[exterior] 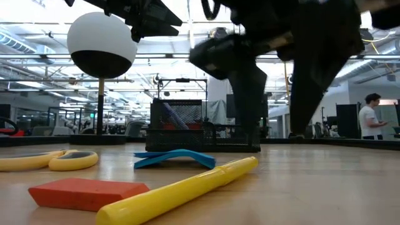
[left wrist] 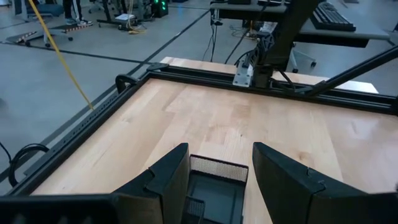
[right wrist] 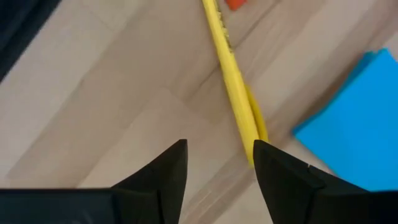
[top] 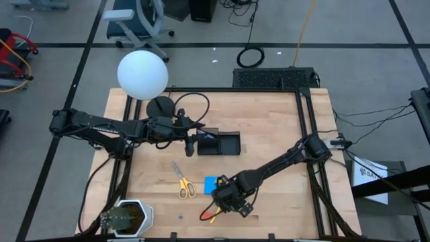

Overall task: Pick and place office supplies into organizer
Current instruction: Put the yellow pen into the desk organizer

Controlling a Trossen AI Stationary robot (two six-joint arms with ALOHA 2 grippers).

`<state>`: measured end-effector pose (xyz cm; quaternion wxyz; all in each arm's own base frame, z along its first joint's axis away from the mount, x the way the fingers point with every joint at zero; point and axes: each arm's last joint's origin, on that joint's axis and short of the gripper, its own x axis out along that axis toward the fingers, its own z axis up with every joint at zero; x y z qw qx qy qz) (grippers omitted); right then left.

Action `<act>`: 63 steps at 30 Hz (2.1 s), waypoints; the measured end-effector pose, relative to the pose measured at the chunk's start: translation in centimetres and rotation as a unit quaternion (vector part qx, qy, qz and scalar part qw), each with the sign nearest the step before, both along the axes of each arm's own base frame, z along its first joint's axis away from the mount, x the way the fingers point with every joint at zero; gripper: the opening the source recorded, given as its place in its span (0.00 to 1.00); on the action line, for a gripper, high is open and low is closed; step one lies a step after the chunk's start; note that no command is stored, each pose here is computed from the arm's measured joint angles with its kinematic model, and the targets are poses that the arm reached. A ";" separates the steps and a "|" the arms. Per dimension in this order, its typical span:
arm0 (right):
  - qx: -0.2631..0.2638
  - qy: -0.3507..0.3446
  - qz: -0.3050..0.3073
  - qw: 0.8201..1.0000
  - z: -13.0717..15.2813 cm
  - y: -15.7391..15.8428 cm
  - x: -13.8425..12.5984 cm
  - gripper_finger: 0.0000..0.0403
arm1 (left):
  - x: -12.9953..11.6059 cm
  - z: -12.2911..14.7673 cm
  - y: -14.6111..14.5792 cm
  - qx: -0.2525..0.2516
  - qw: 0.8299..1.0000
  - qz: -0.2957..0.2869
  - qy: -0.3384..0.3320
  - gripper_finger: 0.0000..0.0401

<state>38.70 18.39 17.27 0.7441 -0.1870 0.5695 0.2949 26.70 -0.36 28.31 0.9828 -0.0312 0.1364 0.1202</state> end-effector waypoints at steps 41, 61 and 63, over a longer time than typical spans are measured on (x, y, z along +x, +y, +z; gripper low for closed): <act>-0.053 0.024 0.047 0.997 -2.8 0.2 2.6 0.35 | 0.0 0.1 0.0 0.000 1.000 0.000 -0.006 0.46; -0.040 0.036 0.046 0.998 -2.8 -0.2 2.7 0.10 | 0.0 0.2 0.0 0.000 1.000 0.000 -0.008 0.46; -0.043 0.041 0.046 0.997 -2.7 -0.3 2.5 0.10 | 0.0 0.2 0.0 0.000 1.000 0.000 -0.008 0.46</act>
